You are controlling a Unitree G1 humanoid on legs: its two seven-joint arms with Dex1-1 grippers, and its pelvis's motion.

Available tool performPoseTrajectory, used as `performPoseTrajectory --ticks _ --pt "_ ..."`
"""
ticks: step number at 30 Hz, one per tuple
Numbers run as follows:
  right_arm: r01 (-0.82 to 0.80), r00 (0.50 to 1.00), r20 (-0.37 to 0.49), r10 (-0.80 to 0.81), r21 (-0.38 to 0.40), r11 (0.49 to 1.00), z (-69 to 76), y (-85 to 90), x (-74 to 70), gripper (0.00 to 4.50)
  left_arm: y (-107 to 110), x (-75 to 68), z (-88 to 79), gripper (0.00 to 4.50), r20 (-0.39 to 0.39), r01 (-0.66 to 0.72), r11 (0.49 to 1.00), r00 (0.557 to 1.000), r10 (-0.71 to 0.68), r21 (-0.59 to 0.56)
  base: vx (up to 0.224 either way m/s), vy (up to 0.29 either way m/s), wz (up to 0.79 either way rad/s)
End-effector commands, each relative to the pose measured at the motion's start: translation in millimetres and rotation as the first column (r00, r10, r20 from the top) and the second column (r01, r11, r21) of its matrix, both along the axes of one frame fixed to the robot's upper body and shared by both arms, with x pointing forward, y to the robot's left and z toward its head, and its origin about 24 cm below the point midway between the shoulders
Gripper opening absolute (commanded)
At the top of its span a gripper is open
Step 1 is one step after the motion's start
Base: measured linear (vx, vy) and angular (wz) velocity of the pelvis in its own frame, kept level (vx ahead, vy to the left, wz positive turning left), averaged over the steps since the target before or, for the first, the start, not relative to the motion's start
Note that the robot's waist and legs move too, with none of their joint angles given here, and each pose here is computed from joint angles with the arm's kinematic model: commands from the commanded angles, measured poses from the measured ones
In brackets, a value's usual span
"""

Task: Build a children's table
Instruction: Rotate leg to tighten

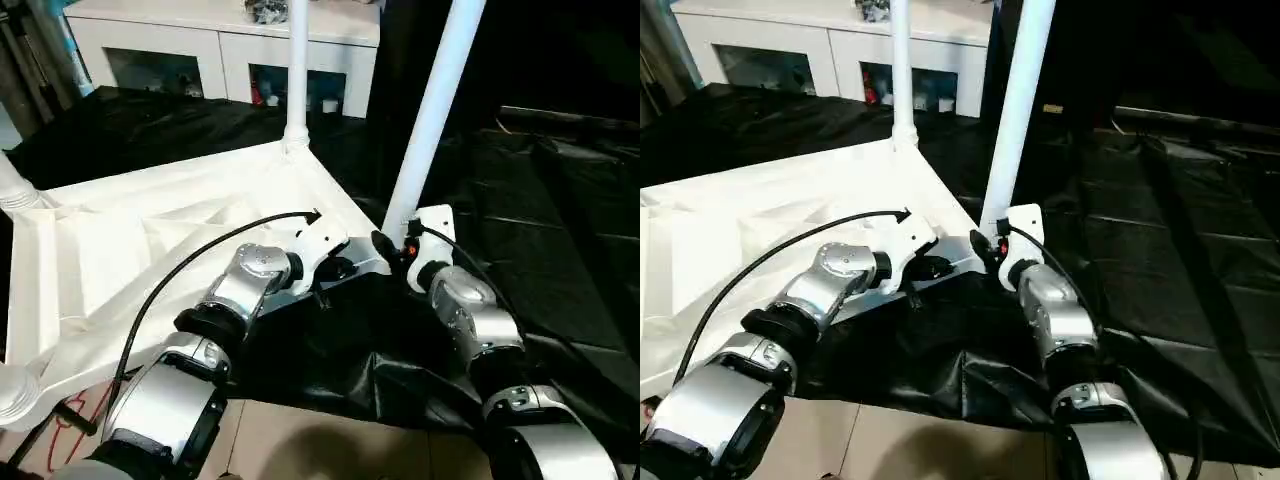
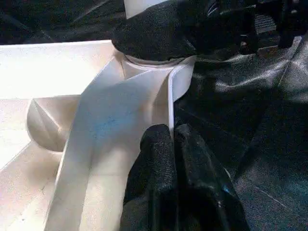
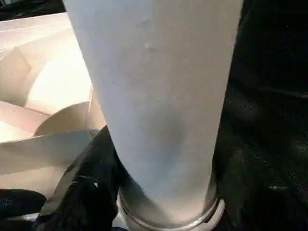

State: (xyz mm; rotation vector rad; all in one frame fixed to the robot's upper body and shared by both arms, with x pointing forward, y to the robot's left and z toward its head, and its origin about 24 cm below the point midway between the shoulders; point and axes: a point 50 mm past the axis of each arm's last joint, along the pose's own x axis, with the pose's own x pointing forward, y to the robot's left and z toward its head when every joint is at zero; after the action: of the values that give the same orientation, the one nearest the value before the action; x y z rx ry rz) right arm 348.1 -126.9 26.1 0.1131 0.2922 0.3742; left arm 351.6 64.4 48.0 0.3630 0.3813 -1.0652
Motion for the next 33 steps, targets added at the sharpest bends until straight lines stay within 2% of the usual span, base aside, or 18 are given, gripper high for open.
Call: performPoseTrajectory --ticks 1,4,5,7,8,10,11,12,15,17,18,20,22,23,24,33 --pt "-0.127 0.987 -0.102 0.124 -0.025 0.992 -21.7 13.7 -12.8 3.21 -18 -1.8 12.9 0.0 0.06 0.111 0.993 0.992 -0.109 -0.028 0.0 0.0 0.0" --pt "-0.207 0.976 -0.083 0.201 -0.071 0.976 -17.6 5.7 -13.2 3.35 -12 -3.3 10.7 0.0 0.044 0.137 0.99 0.99 -0.136 -0.016 0.0 0.0 0.0" --pt "-0.311 0.949 -0.074 0.306 -0.075 0.947 -12.6 -5.1 -15.4 3.35 -6 -5.5 8.7 0.0 0.022 0.175 0.985 0.984 -0.175 -0.008 0.0 0.0 0.0" --pt "-0.342 0.939 -0.073 0.337 -0.072 0.937 -11.0 -8.4 -16.3 3.35 -3 -6.2 8.2 0.0 0.015 0.186 0.983 0.982 -0.186 -0.006 0.0 0.0 0.0" --pt "-0.426 0.904 -0.071 0.421 -0.063 0.903 -7.9 -14.4 -20.6 3.35 1 -8.0 7.9 0.0 0.005 0.218 0.976 0.976 -0.218 -0.004 0.0 0.0 0.0" --pt "-0.489 0.871 -0.08 0.484 -0.059 0.87 -6.3 -19.6 -24.8 3.35 5 -9.4 7.9 0.0 -0.003 0.246 0.969 0.969 -0.246 -0.003 0.0 0.0 0.0" --pt "-0.551 0.833 -0.094 0.545 -0.059 0.832 -4.9 -25.4 -29.4 3.35 10 -10.0 8.0 0.0 -0.014 0.262 0.965 0.965 -0.261 0.0 0.0 0.0 0.0" --pt "-0.551 0.833 -0.094 0.545 -0.059 0.832 -4.9 -25.4 -29.4 3.35 10 -10.0 8.0 0.0 -0.014 0.262 0.965 0.965 -0.261 0.0 0.0 0.0 0.0" --pt "-0.632 0.772 -0.108 0.626 -0.039 0.774 -1.3 -32.3 -36.3 3.35 18 -11.5 9.1 0.0 -0.028 0.299 0.954 0.954 -0.299 0.002 0.0 0.0 0.0" --pt "-0.65 0.757 -0.108 0.644 -0.028 0.759 0.3 -33.3 -37.7 3.35 20 -12.5 9.5 0.0 -0.032 0.316 0.949 0.948 -0.315 -0.001 0.0 0.0 0.0" --pt "-0.679 0.73 -0.107 0.675 -0.005 0.734 2.5 -33.9 -39.9 3.19 24 -14.1 9.6 0.0 -0.044 0.337 0.942 0.941 -0.336 -0.002 0.0 0.0 0.0" --pt "-0.701 0.708 -0.105 0.698 0.013 0.713 4.4 -34.0 -41.7 3.01 27 -15.5 9.4 0.0 -0.054 0.353 0.935 0.934 -0.353 -0.002 0.0 0.0 0.0" --pt "-0.705 0.704 -0.106 0.702 0.014 0.709 4.7 -34.2 -42.0 2.96 29 -16.0 9.2 0.0 -0.058 0.359 0.934 0.932 -0.358 -0.001 0.0 0.0 0.0" --pt "-0.708 0.701 -0.109 0.705 0.015 0.706 5.0 -34.3 -42.3 2.72 30 -16.5 8.9 0.0 -0.062 0.363 0.932 0.93 -0.362 0.0 0.0 0.0 0.0" --pt "-0.709 0.7 -0.11 0.706 0.016 0.705 5.0 -34.2 -42.4 2.67 31 -16.6 8.8 0.0 -0.063 0.364 0.932 0.93 -0.363 0.001 0.0 0.0 0.0" --pt "-0.718 0.691 -0.103 0.716 0.013 0.695 5.7 -29.9 -44.1 2.56 33 -17.5 9.0 0.0 -0.072 0.37 0.929 0.927 -0.369 -0.002 0.0 0.0 0.0"
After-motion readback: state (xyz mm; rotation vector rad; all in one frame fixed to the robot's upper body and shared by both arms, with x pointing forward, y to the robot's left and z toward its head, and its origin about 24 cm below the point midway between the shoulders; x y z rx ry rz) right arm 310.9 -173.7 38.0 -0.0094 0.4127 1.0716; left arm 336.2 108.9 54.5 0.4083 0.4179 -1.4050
